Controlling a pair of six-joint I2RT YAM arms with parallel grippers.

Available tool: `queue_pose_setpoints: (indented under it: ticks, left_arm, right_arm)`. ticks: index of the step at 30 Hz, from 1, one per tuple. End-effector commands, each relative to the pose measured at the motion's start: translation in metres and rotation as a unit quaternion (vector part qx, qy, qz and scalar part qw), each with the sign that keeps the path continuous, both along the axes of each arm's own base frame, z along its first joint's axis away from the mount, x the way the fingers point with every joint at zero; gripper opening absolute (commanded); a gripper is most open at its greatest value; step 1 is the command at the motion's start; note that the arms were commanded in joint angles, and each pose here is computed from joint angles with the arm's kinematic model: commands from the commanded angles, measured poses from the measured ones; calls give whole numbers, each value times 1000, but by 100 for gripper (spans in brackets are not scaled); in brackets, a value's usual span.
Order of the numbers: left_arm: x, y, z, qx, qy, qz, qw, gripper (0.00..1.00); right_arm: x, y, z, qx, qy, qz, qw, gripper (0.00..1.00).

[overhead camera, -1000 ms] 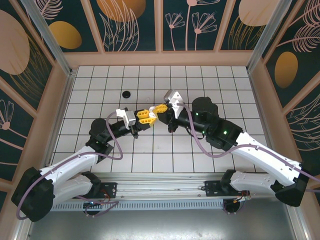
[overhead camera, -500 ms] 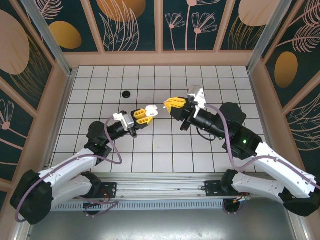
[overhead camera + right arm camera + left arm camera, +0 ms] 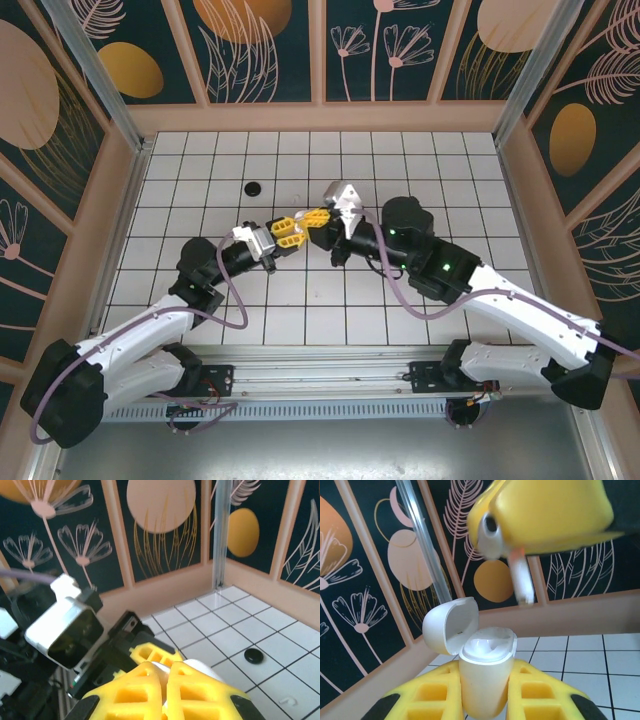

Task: Insert wireless bluetooth earbuds into charging case

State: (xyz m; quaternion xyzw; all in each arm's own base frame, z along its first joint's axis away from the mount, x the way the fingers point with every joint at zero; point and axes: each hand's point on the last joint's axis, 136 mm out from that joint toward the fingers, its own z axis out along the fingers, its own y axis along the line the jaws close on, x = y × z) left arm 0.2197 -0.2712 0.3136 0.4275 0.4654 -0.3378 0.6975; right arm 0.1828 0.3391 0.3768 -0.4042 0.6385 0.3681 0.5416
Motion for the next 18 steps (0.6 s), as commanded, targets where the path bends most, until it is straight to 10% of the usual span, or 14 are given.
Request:
queue_pose_setpoints:
  ticks: [1,18]
  left_arm:
    - [-6,-4,10,3,-19,-22,1000,0]
    - [-8,0,10,-11,-10,-19,1000,0]
  right_arm:
    - [0,3,14,-15,-44,5,999,6]
    - [4,-7,9,-43,-78,-19,996,4]
